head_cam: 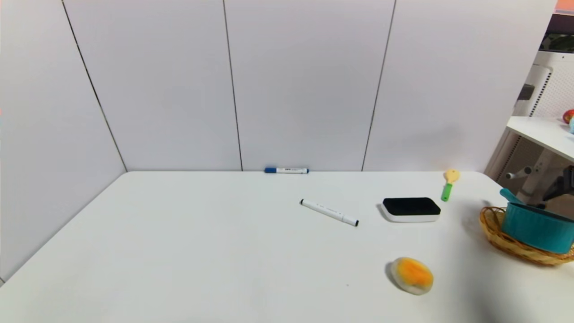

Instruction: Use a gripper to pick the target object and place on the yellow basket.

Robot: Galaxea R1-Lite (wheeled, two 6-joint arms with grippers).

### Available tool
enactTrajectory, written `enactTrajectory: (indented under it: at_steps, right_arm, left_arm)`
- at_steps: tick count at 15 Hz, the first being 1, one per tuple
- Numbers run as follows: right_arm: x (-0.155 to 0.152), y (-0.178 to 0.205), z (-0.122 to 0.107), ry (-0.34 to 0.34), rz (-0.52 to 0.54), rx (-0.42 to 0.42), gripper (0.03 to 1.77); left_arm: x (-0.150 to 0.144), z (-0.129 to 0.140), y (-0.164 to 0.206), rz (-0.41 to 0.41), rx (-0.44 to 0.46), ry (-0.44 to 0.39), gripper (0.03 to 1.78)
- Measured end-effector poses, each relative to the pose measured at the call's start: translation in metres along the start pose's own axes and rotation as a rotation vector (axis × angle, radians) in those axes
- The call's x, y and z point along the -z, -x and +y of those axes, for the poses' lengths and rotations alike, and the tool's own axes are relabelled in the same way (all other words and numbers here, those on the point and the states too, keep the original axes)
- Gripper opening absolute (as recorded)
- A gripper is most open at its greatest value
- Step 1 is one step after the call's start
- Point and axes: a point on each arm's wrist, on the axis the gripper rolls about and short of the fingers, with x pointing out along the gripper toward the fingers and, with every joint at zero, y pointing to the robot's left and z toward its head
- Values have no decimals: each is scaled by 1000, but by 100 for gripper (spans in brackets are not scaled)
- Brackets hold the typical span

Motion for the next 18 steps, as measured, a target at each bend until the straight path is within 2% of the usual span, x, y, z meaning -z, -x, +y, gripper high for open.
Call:
enactTrajectory:
  at_steps: [3, 5, 7, 10, 12, 15, 18]
  right_arm:
    - [3, 47, 5, 31, -125, -24, 151]
    - [21, 84, 15, 69, -200, -58, 155]
    - [56, 113, 24, 124, -252, -104, 159]
    - [130, 139, 27, 228, -333, -179, 163]
    - [187, 140, 18, 291, -402, -220, 165]
    - [266, 117, 3, 348, -548, -285, 167]
    - [318, 83, -8, 415, -717, -341, 168]
  left_arm:
    - [0, 0, 0, 0, 0, 0, 169]
    - [0, 0, 0, 0, 0, 0, 169]
    - [0, 0, 0, 0, 0, 0, 169]
    - [0, 0, 0, 0, 0, 0, 169]
    - [0, 0, 0, 0, 0, 0, 169]
    - [0, 0, 0, 1, 0, 0, 169]
    - [0, 0, 0, 0, 0, 0, 169]
